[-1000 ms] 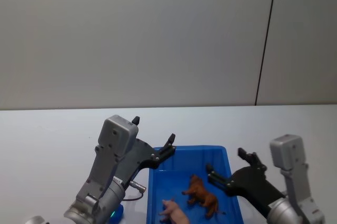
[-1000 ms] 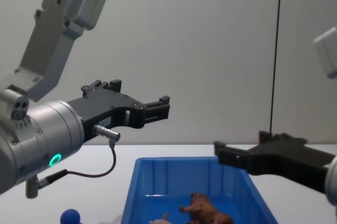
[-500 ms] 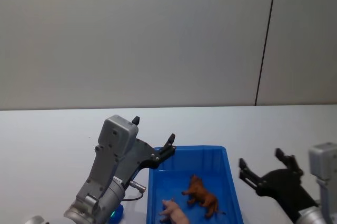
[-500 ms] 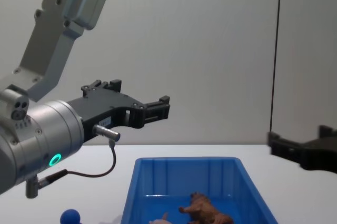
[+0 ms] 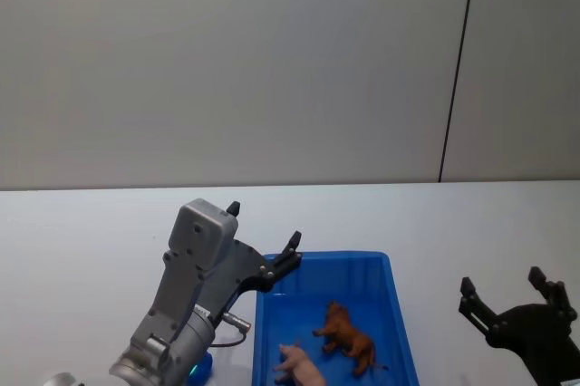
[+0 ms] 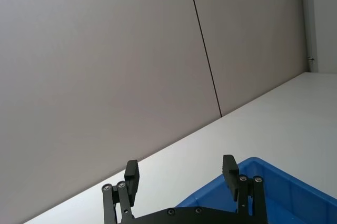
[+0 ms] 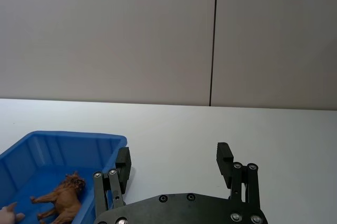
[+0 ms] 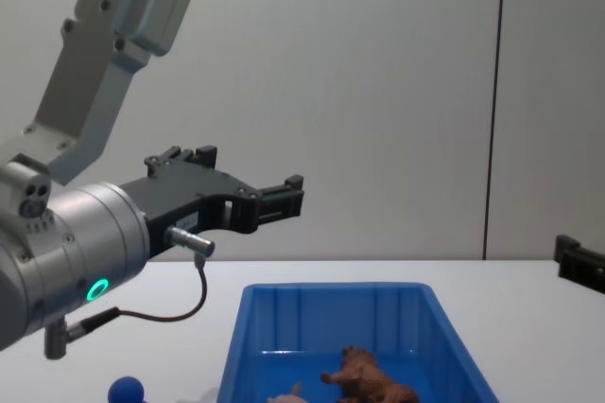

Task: Pick up the two dolls from the table and place them into the box.

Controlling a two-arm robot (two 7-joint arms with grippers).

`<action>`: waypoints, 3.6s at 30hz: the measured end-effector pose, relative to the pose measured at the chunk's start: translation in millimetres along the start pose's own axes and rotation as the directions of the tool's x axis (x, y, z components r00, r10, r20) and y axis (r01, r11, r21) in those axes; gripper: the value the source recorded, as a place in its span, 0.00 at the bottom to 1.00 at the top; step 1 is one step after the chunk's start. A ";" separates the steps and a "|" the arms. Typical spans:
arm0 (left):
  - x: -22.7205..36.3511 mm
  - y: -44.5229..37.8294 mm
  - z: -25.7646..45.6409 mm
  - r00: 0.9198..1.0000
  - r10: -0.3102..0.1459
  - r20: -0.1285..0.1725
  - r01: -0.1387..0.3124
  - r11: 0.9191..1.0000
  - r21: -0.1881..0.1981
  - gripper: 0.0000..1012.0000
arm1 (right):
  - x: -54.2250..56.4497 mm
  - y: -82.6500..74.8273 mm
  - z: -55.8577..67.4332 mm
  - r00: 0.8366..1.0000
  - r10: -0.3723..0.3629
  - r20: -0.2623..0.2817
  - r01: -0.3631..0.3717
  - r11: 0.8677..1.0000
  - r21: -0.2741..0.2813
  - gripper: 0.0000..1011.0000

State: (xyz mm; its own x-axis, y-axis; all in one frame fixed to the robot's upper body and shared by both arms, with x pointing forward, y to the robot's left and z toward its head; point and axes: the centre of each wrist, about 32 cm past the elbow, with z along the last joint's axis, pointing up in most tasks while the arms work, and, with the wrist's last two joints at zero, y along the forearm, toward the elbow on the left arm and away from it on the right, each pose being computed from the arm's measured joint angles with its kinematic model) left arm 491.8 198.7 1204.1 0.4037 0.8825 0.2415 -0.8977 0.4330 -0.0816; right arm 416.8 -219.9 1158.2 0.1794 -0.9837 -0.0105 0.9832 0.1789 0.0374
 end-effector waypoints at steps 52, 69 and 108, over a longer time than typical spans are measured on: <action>14.9 51.2 -36.2 0.963 0.191 -0.188 -0.110 0.921 0.373 0.99 | 4.5 -11.8 0.0 0.999 -0.054 -0.006 0.054 0.998 0.011 0.99; 13.9 51.3 -60.2 0.958 0.195 -0.212 -0.088 0.900 0.426 0.72 | 4.4 -12.0 -0.2 0.999 -0.054 -0.006 0.054 0.998 0.010 0.99; 16.9 42.3 -37.5 0.987 0.084 -0.139 -0.052 0.974 0.220 0.15 | 4.4 -11.9 -0.2 0.999 -0.054 -0.006 0.054 0.998 0.010 0.99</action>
State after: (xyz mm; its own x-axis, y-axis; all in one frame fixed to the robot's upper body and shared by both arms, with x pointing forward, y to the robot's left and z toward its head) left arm 467.3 238.9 1168.4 0.3471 0.9328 0.0974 -0.9344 0.3350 0.1209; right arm 405.9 -226.4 1157.5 0.1264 -0.9918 -0.0189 0.9910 0.1254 0.0471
